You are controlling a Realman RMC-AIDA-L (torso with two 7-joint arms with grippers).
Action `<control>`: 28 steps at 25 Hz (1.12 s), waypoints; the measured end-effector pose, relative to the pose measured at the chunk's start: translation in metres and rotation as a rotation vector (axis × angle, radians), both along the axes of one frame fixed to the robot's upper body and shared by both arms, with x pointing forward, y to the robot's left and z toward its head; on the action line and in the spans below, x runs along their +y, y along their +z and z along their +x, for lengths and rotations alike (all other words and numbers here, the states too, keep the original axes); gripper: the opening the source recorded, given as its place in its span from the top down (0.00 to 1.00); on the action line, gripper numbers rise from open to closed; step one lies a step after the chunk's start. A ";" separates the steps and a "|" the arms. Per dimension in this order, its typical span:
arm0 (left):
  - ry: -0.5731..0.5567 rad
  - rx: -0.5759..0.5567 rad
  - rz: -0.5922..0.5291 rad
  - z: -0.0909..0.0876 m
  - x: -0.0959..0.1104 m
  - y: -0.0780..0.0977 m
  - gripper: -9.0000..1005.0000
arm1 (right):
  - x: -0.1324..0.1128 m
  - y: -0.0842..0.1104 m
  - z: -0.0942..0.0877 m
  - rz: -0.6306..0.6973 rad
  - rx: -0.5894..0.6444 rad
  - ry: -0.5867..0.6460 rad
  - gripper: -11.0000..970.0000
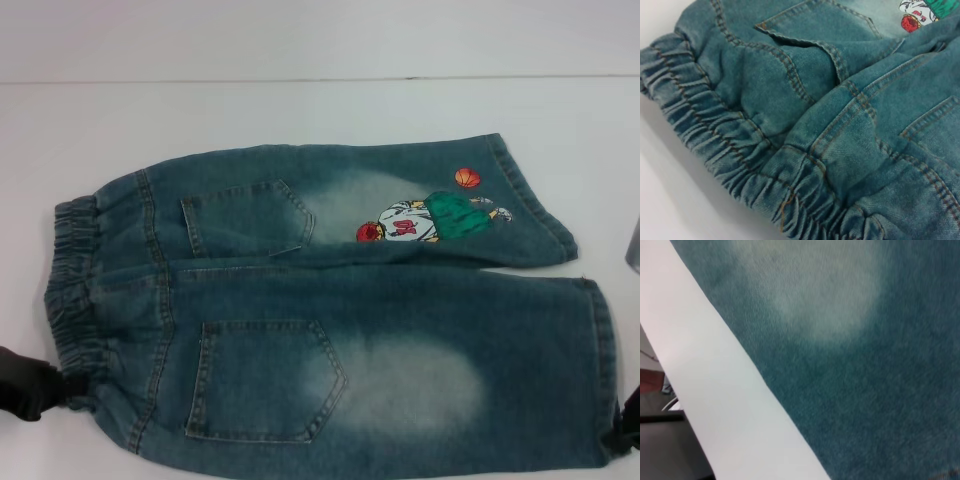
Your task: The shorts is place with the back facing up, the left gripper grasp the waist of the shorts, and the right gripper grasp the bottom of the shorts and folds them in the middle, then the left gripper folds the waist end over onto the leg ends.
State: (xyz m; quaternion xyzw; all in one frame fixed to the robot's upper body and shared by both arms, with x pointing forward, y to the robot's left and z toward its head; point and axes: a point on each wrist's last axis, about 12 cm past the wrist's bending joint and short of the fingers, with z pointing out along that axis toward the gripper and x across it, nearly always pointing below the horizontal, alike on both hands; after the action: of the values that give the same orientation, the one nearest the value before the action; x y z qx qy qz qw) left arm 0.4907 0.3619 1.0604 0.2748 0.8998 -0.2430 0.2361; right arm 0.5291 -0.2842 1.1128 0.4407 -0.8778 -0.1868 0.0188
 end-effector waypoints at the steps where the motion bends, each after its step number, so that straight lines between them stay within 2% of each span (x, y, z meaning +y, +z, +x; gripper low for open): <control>1: 0.005 -0.002 -0.002 0.000 0.001 0.000 0.94 | -0.001 0.001 0.000 0.007 -0.011 0.003 0.96; 7: 0.041 -0.040 -0.019 0.002 0.005 0.004 0.94 | -0.005 0.018 0.000 0.107 -0.151 0.045 0.96; 14: 0.044 -0.088 -0.055 0.012 0.003 0.014 0.94 | -0.006 0.029 0.003 0.225 -0.321 0.107 0.96; 20: 0.061 -0.136 -0.099 0.023 0.001 0.026 0.92 | -0.020 0.045 0.013 0.313 -0.464 -0.010 0.97; 28: 0.165 -0.143 -0.145 0.045 0.003 0.051 0.90 | -0.034 0.066 0.025 0.410 -0.619 -0.178 0.97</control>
State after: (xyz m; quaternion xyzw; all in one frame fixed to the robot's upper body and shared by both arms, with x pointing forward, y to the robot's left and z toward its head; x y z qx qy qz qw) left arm 0.5359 0.3647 1.1111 0.1988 0.8802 -0.2673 0.3380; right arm 0.5546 -0.3187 1.1789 0.3927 -0.8213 -0.2176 -0.3519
